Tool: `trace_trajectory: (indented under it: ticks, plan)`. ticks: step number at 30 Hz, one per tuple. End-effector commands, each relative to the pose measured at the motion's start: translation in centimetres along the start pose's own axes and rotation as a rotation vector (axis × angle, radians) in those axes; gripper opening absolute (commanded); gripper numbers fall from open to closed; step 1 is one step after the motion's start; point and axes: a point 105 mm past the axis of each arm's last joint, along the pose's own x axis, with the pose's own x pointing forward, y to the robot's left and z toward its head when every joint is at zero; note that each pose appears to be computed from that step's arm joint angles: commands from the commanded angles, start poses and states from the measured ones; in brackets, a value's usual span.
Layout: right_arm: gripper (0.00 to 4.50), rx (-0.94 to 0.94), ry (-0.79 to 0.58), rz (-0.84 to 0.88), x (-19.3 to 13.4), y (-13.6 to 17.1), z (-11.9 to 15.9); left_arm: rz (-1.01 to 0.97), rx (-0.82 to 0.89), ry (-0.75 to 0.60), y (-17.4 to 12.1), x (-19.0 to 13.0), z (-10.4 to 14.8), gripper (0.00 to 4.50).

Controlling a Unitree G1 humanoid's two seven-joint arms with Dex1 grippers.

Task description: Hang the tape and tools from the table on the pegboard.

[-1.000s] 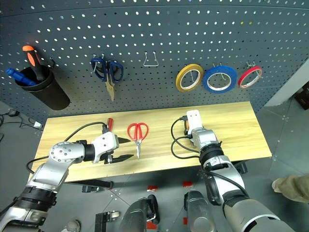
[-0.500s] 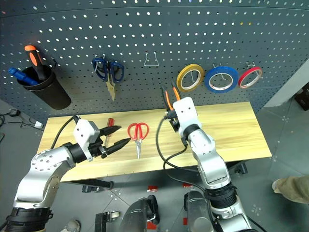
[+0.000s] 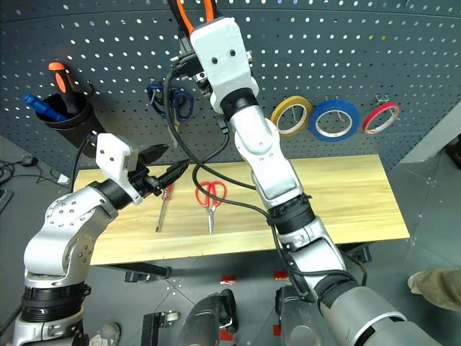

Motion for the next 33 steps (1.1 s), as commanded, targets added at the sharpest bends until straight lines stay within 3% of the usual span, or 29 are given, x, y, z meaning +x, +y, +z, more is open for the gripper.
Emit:
trace_trajectory:
  ticks: [1,10,15,20,28,33]
  plan:
    - [2.61,-0.034,-0.133,-0.009,1.7,0.0,2.2,0.005,0.027,-0.031,-0.1,1.1,1.3,3.14]
    - [2.61,-0.133,-0.102,-0.016,2.4,-0.9,-0.7,-0.026,0.035,-0.035,-0.9,2.5,1.0,3.14]
    - [2.61,-0.223,-0.06,-0.057,1.7,-3.3,-2.7,-0.02,0.028,-0.032,-0.9,2.2,0.7,3.14]
    - [2.61,-0.241,-0.059,-0.093,1.7,-4.8,-2.7,-0.026,0.02,-0.028,-1.0,2.2,0.5,3.14]
    - [2.61,-0.03,-0.1,-0.143,1.6,-6.0,-0.6,-0.043,0.016,-0.034,-1.3,2.3,0.8,3.14]
    - [2.61,-0.09,-0.096,-0.163,0.8,-7.1,-0.6,-0.056,0.008,-0.037,-1.7,2.8,0.6,3.14]
